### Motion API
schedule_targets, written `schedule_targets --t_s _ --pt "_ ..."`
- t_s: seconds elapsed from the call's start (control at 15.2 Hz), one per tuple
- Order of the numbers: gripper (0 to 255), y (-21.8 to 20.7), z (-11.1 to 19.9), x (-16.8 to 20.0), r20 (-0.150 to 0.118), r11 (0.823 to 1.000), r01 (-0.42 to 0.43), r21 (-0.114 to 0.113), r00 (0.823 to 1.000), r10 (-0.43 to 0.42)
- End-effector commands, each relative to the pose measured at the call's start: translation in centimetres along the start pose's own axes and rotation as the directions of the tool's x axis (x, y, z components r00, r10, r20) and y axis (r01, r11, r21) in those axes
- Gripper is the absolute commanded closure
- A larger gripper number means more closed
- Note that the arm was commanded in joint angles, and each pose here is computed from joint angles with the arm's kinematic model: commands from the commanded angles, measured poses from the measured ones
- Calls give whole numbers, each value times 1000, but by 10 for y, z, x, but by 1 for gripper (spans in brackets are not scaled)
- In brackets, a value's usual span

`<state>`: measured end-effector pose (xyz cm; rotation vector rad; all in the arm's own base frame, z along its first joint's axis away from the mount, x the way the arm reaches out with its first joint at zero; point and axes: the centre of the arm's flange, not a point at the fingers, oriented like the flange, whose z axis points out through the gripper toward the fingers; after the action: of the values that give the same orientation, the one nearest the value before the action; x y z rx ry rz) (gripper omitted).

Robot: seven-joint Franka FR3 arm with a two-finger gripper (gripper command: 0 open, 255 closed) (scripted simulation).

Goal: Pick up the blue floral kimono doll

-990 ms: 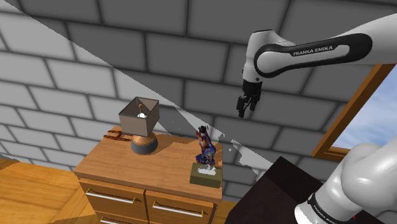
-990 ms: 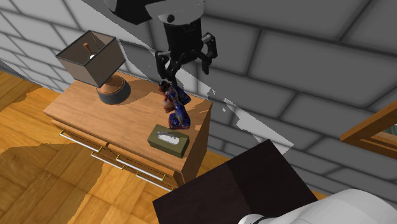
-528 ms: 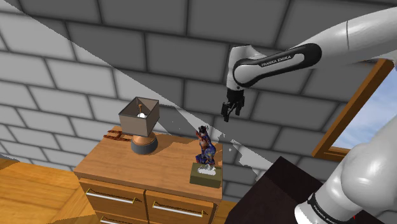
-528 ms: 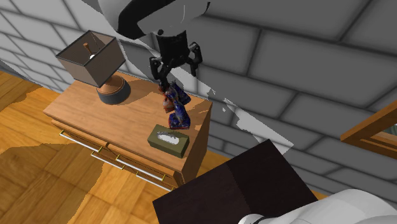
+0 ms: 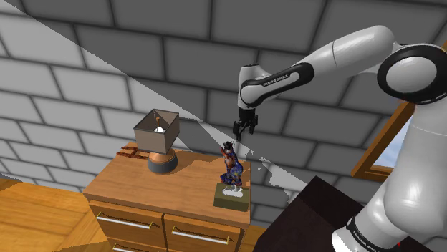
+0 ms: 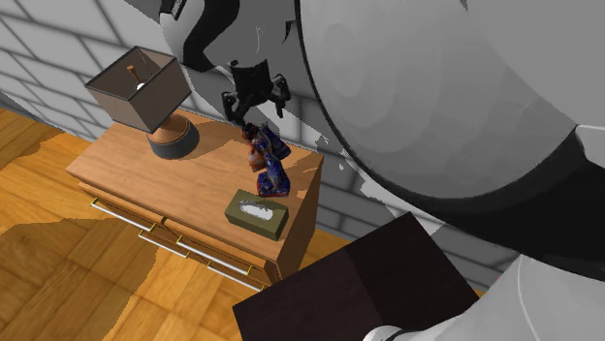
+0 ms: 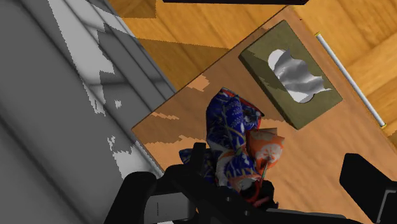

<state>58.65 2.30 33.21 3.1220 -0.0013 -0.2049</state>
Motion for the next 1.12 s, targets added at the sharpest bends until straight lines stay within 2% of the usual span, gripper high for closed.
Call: schedule_targets --t_s 0.0,0.4,0.92,1.06 --pt "0 -1 19 22 4 1000 -4 3 1000 4" --pt "0 -4 67 87 17 1000 -14 13 1000 14" --pt "0 -4 108 93 17 1000 -14 13 1000 14" --pt "0 -4 108 93 17 1000 -14 13 1000 14"
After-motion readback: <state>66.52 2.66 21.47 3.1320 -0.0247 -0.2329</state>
